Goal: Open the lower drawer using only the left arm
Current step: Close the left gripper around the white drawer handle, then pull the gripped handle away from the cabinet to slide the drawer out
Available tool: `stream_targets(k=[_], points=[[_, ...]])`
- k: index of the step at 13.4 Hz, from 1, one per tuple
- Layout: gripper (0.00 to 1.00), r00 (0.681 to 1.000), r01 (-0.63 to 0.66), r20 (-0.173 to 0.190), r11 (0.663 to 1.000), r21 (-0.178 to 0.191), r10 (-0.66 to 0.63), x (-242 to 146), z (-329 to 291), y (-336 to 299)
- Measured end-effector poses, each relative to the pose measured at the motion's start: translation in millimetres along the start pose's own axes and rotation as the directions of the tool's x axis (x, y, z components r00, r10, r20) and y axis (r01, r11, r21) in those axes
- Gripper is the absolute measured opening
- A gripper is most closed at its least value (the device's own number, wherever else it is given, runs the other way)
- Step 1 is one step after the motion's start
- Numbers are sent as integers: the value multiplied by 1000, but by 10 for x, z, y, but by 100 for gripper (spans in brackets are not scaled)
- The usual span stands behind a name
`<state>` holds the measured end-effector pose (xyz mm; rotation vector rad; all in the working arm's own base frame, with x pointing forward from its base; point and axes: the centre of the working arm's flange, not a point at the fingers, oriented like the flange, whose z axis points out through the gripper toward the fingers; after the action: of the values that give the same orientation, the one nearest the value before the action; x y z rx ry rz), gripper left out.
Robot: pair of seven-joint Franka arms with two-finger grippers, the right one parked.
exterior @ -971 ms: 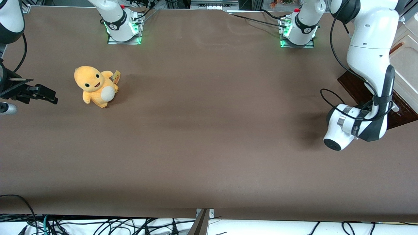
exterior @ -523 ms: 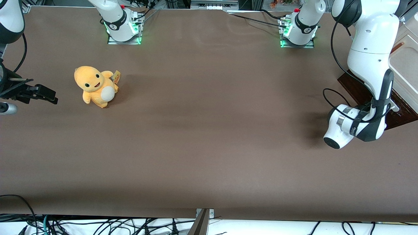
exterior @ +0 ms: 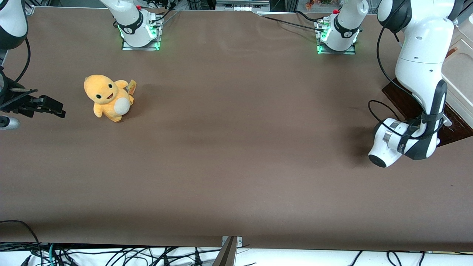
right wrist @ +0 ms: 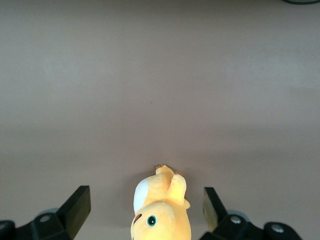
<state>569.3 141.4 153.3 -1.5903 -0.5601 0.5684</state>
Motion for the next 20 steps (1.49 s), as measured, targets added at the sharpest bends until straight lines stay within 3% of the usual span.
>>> stream_targets(k=[3,4,7,20], points=[[27,1000,14,-12,1000,25,-13,3,7,13],[27,1000,16,-13,1000,25,-15,5,5,11],[10,1000,21,-14,999,34,-20,10,11,-1],[10,999,21,-35,999,30,-20,-32,-96,7]])
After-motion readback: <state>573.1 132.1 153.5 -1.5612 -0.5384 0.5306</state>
